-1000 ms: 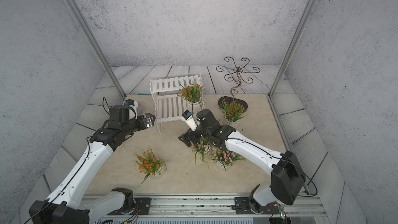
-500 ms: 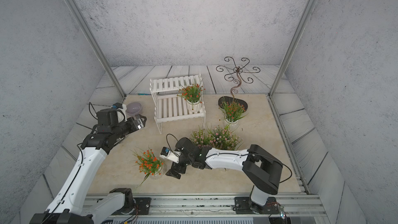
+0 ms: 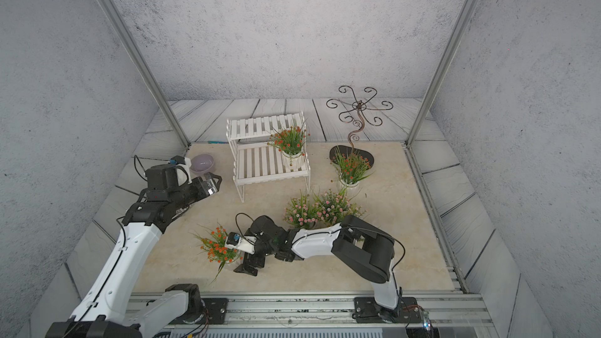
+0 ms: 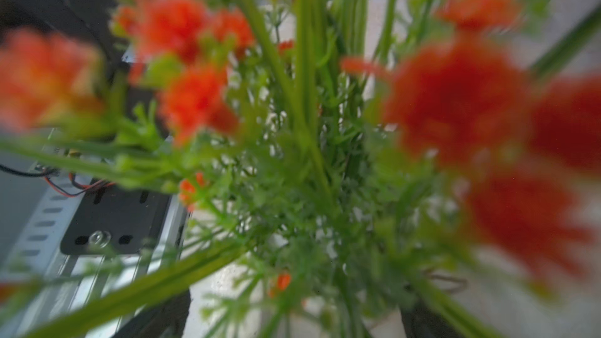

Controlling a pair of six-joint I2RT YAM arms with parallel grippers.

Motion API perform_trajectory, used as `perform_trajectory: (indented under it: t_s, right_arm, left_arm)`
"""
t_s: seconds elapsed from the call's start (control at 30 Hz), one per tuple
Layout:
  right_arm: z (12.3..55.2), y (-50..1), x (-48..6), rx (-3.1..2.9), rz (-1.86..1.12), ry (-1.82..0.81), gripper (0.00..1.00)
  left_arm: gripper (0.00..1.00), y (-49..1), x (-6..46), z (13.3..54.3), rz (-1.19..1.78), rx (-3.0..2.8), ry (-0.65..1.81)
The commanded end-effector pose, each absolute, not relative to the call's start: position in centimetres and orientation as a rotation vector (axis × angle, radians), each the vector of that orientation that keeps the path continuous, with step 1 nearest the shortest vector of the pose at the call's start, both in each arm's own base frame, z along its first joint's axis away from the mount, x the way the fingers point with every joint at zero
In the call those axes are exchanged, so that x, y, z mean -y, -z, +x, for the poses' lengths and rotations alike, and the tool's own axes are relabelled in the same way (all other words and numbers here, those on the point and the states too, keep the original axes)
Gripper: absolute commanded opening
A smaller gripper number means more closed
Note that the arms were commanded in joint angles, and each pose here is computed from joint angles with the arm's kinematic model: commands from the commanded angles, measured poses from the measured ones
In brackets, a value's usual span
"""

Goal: Place the baby's breath potted plants on the rack by color
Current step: Pick up the baby's breath potted plant from the center of the board.

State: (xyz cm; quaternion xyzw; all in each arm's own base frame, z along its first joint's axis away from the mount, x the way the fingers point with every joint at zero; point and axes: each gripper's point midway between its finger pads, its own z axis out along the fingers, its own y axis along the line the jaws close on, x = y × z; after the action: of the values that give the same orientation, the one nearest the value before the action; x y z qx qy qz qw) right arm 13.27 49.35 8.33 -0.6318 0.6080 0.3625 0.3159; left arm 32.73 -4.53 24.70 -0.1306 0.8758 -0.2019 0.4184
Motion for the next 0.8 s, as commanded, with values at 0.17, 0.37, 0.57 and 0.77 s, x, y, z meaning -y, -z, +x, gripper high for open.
perform_trajectory:
  t_s: [0.17, 0.37, 0.57, 0.77]
  right_arm:
    - [13.1, -8.4, -52.8, -1.539, -1.688, -1.046, 0.99]
    - [12.6, -7.7, -54.6, -1.537, -1.723, -1.097, 0.99]
    - [12.4, -6.8, -55.6, -1.545, -1.735, -1.134, 0.99]
    - [12.0, -6.4, -56.4, -1.545, -1.814, -1.157, 0.99]
  left_arm:
    - [0.95, -25.5, 4.3, 32.9, -0.318, -2.162, 0.506]
    - [0.95, -25.8, 4.3, 33.0, -0.323, -2.155, 0.505]
    - [0.95, -26.0, 4.2, 33.1, -0.326, -2.148, 0.504]
    - [0.95, -26.2, 4.2, 33.1, -0.33, -2.142, 0.508]
